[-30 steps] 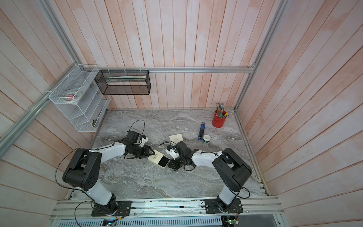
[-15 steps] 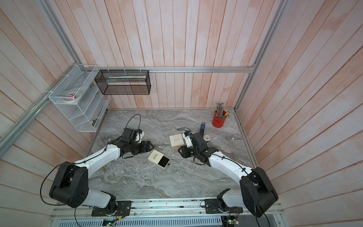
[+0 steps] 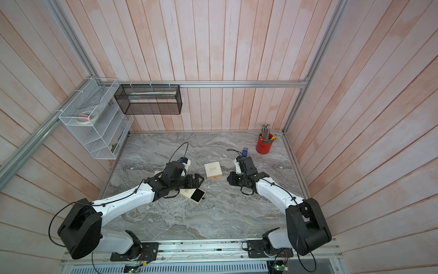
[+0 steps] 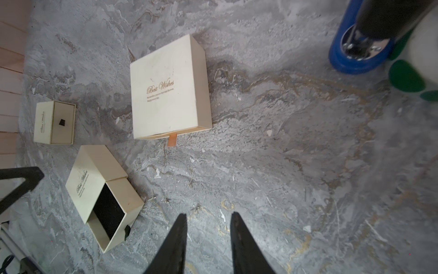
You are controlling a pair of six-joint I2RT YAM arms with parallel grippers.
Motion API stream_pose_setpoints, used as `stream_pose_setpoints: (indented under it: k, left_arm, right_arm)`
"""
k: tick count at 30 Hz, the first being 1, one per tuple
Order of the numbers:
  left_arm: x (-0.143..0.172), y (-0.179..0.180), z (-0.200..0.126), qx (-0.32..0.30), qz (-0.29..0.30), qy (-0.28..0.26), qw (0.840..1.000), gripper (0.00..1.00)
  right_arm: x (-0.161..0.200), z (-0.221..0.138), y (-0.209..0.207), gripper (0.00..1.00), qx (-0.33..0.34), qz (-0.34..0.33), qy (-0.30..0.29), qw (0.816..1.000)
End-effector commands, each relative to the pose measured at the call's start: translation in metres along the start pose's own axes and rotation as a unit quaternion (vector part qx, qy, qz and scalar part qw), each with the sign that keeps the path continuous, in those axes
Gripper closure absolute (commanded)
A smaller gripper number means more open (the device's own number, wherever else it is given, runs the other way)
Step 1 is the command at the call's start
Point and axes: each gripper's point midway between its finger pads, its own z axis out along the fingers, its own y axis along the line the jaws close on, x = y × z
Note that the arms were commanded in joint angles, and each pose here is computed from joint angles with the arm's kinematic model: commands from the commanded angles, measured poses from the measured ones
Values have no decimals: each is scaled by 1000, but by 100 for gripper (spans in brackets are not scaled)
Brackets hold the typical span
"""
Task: Place the earrings into the drawer-style jewelry box
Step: Pick up the earring from the center of the board.
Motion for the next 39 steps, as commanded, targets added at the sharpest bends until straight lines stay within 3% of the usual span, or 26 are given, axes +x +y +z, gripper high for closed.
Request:
stream_pose_setpoints:
  k: [1, 3, 12, 19, 39]
  left_arm:
    - [4, -23, 7, 41, 8, -7, 999, 0]
    - [8, -27, 9, 53, 4, -8, 999, 1]
    - [21, -28, 11, 80, -21, -3, 997, 2]
    - [29, -15, 3, 74, -40, -13, 996, 2]
    - [25, -2, -2, 80, -58, -21, 995, 5]
  right_arm:
    - [19, 8, 11, 73, -25, -8, 74, 997]
    - [26, 13, 18, 73, -31, -35, 95, 994]
    - [48, 38, 23, 73, 60, -156, 152, 974]
    - [45, 45, 17, 75, 92, -160, 156, 970]
    - [55, 61, 17, 83, 86, -170, 191, 963]
